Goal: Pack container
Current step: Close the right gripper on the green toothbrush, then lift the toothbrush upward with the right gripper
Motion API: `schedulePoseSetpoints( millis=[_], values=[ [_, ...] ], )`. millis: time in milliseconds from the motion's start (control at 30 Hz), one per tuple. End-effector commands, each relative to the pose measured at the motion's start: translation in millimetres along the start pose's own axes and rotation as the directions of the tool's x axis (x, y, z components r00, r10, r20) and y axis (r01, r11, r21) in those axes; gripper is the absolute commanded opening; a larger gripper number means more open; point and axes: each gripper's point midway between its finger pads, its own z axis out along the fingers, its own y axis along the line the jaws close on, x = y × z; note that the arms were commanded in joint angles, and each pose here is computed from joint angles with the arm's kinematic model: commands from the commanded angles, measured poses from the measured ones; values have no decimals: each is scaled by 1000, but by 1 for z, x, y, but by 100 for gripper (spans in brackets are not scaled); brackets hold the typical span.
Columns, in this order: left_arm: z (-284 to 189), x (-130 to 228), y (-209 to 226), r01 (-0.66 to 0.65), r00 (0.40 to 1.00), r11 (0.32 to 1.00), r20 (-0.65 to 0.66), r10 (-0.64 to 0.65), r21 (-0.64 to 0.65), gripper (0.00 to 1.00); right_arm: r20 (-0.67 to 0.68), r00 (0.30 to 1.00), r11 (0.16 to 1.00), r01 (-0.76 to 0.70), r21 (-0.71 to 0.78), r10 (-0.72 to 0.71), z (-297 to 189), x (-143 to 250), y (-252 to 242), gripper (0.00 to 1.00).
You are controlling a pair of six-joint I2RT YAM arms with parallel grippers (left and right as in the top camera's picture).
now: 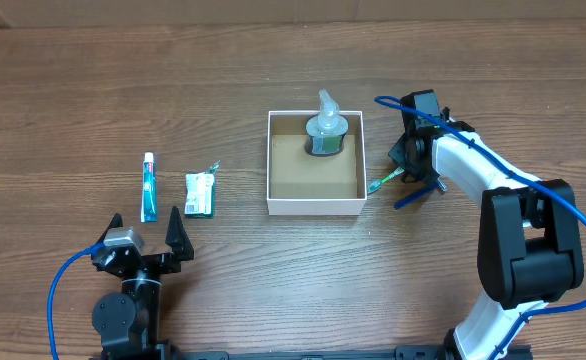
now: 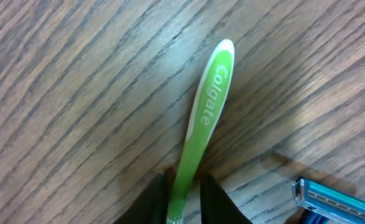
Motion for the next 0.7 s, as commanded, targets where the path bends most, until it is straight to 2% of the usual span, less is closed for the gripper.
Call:
schedulePoseSetpoints(
  millis=[0,133,300,467,533,667],
  values=[
    [0,0,-1,15,1000,1000,4,-16,11,100,-4,1000,1000,-31,8,31,4,0,-3,19],
    [0,0,-1,15,1000,1000,4,-16,11,100,-1,999,999,-36,7,36,4,-2,-3,10],
    [0,0,-1,15,1000,1000,4,-16,11,100,6,999,999,-46,13,46,6,-13,-13,11],
    [0,0,-1,15,1000,1000,4,-16,11,100,32,999,1000,28,3,-29,3,-33,-16,13],
    [0,0,-1,15,1000,1000,4,-16,11,100,49,995,996,88,-8,-87,-4,-43,-9,15],
    [0,0,-1,15,1000,1000,4,-16,11,100,85,991,994,107,-35,-104,-35,-67,8,15]
  ],
)
